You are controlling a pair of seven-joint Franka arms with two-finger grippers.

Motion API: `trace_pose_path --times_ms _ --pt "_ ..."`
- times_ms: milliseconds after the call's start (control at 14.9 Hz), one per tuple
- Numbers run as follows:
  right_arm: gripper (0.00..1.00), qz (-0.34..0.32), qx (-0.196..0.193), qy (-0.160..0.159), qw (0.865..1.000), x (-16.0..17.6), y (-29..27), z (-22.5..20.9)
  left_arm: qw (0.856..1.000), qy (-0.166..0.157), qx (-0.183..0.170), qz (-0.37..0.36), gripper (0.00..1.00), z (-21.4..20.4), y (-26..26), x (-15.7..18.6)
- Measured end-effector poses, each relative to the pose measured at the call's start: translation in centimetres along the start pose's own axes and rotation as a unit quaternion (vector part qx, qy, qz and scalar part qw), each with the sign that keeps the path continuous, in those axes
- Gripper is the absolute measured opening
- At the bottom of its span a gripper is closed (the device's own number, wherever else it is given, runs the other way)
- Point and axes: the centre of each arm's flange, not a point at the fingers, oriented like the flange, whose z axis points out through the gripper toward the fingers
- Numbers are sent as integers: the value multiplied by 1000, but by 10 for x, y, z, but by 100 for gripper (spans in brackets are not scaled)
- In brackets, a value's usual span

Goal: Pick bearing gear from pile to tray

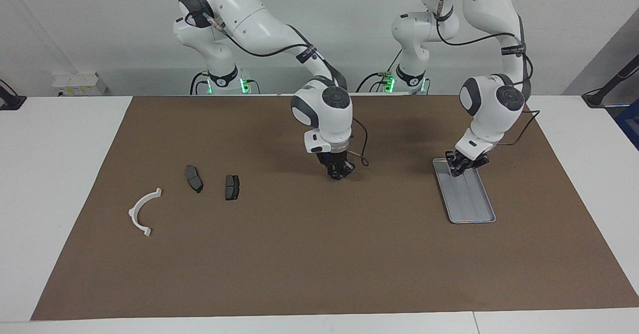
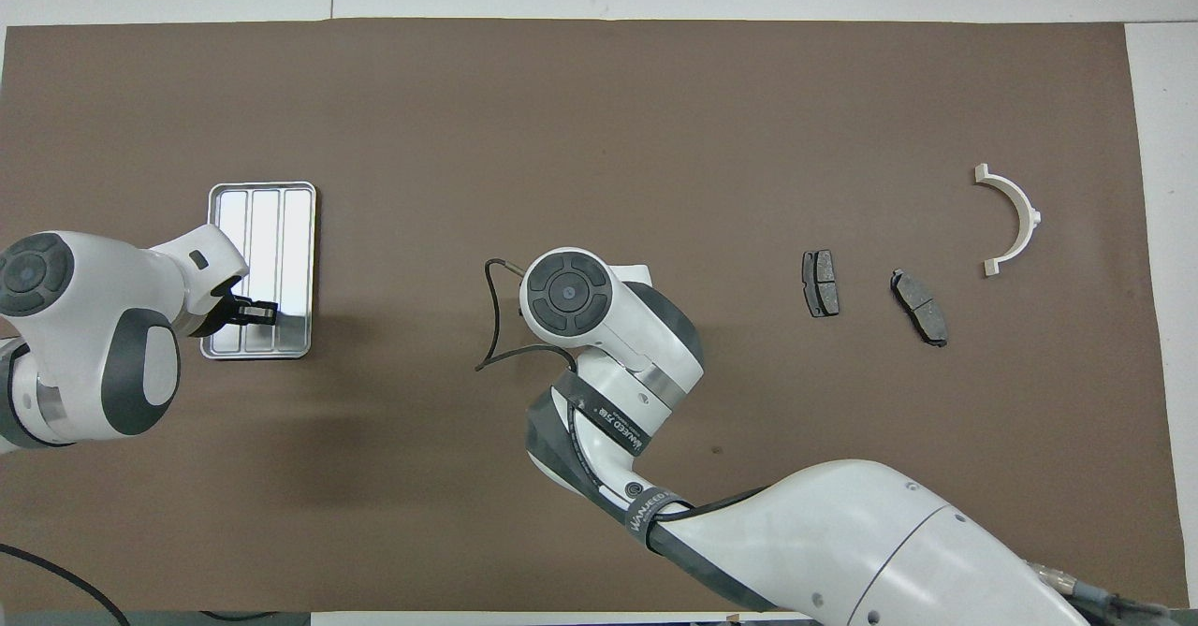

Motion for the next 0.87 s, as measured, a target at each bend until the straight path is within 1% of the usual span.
trace_pose_path --times_ms 134,202,336,403,471,605,672,739,807,874 --pt "35 5 0 0 1000 2 0 0 1000 -2 0 0 24 2 0 0" --pt "40 11 0 1 1000 3 0 0 1000 -2 0 0 24 3 0 0" --pt "56 20 3 3 1000 8 0 -3 1000 -2 0 0 24 3 0 0" --pt "71 24 4 4 1000 13 -1 -4 1000 -2 0 1 29 3 0 0" --pt "81 30 6 6 1000 22 0 -8 1000 -2 0 1 38 3 0 0" --pt "99 52 4 11 999 53 1 -23 1000 -1 0 3 59 -1 0 2" --pt "100 60 2 15 998 75 4 -38 1000 -2 0 3 70 -7 0 6" --pt "100 54 2 21 998 98 8 -57 1000 -5 -1 4 83 -18 1 13" --pt "100 39 3 27 999 121 16 -78 1000 -7 -2 -1 90 -34 9 23" --pt "100 19 1 32 999 142 26 -98 1000 -6 1 -14 90 -48 29 33"
